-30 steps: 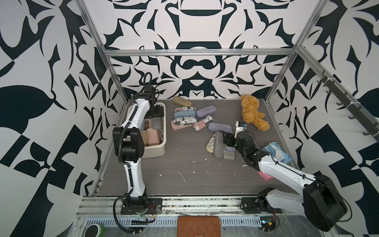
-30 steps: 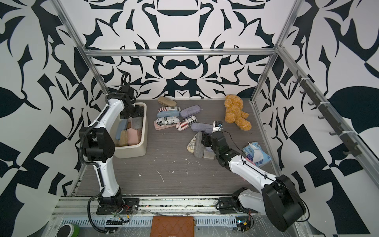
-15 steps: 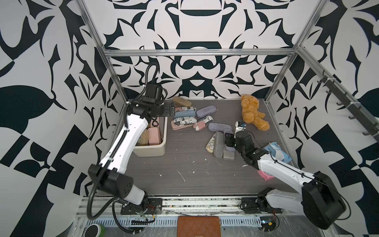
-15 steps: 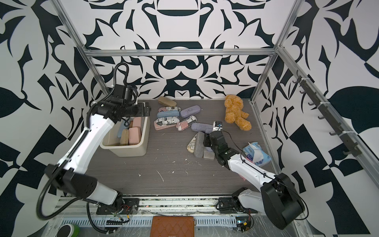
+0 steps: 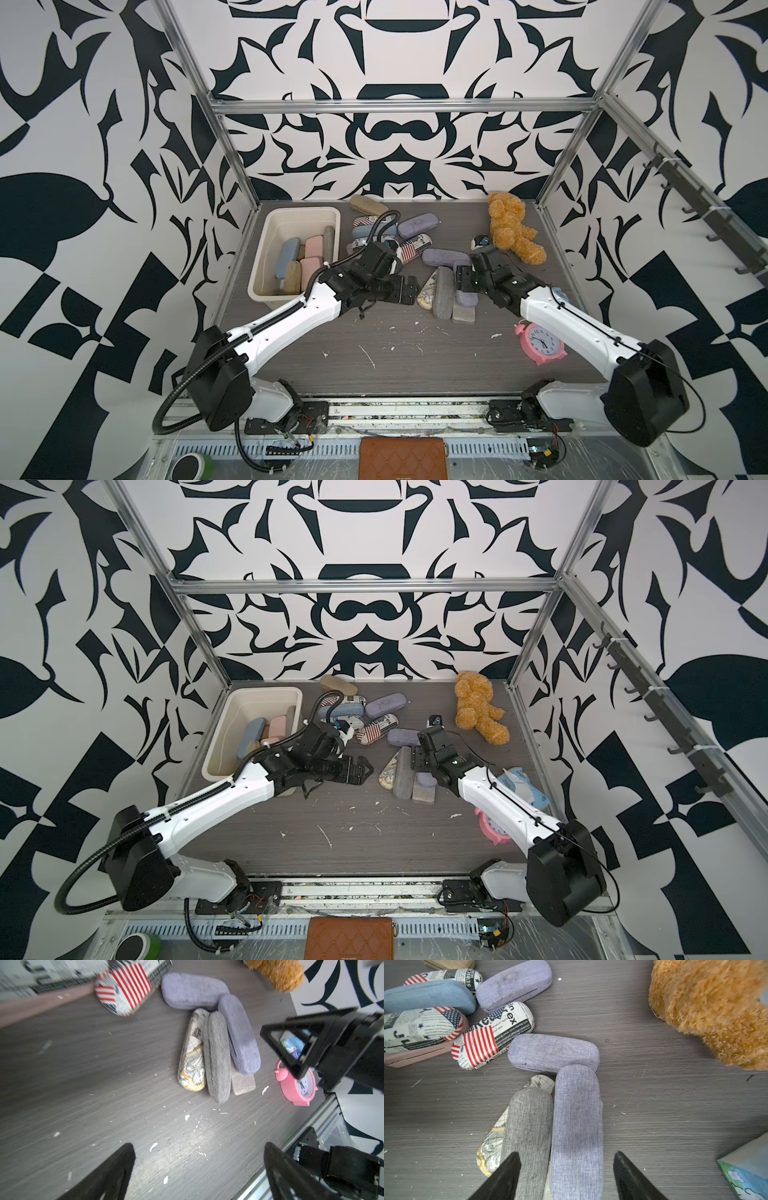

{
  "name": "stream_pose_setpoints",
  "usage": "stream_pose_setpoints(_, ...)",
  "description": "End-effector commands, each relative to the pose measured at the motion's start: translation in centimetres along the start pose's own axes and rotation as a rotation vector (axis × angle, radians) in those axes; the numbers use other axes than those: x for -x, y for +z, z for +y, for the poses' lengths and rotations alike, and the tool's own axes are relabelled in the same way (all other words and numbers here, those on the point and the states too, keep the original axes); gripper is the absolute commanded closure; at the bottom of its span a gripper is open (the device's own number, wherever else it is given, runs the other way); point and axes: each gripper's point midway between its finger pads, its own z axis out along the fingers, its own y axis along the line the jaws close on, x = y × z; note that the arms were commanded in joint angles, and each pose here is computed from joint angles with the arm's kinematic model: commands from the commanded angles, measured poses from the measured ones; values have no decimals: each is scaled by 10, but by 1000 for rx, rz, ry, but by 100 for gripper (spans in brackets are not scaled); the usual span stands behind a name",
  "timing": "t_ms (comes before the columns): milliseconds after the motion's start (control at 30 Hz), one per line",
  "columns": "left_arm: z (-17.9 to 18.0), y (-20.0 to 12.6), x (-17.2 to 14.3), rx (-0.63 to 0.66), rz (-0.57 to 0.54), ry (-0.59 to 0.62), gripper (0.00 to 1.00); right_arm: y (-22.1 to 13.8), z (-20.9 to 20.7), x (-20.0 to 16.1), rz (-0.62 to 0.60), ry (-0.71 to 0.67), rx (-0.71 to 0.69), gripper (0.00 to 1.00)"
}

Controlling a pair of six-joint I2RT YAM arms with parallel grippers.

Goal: Put the glasses cases into the storage boxes
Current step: Pick up the glasses case.

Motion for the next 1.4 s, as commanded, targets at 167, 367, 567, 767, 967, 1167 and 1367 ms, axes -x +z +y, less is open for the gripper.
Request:
stream_pose_setpoints(167, -17, -1, 4, -137, -56, -46, 1, 19, -4, -44, 235, -44, 47, 24)
stream_pose_setpoints(367, -19, -9, 4, -147, -66, -18, 1, 32, -7, -68, 297, -43, 42, 23)
stream_pose_setpoints(567, -18, -13, 7, -137, -69, 0, 1, 44, -9, -82, 354, -58, 23, 28)
stream_pose_setpoints(767, -11, -17, 12, -130, -93, -16, 1, 28, -11, -59, 252, -46, 16, 55)
stream_pose_setpoints(967, -16, -13, 24, -276, -92, -113, 1, -6, -7, -45, 121, -56, 30, 57)
stream_pose_setpoints(1167, -48, -2, 45, -453, -90, -114, 1, -50, 35, -35, 1, -127, 171, 57)
stream_pose_setpoints(1367, -78, 6, 74, -634, -129, -162, 1, -69, 79, -32, -50, -171, 293, 58)
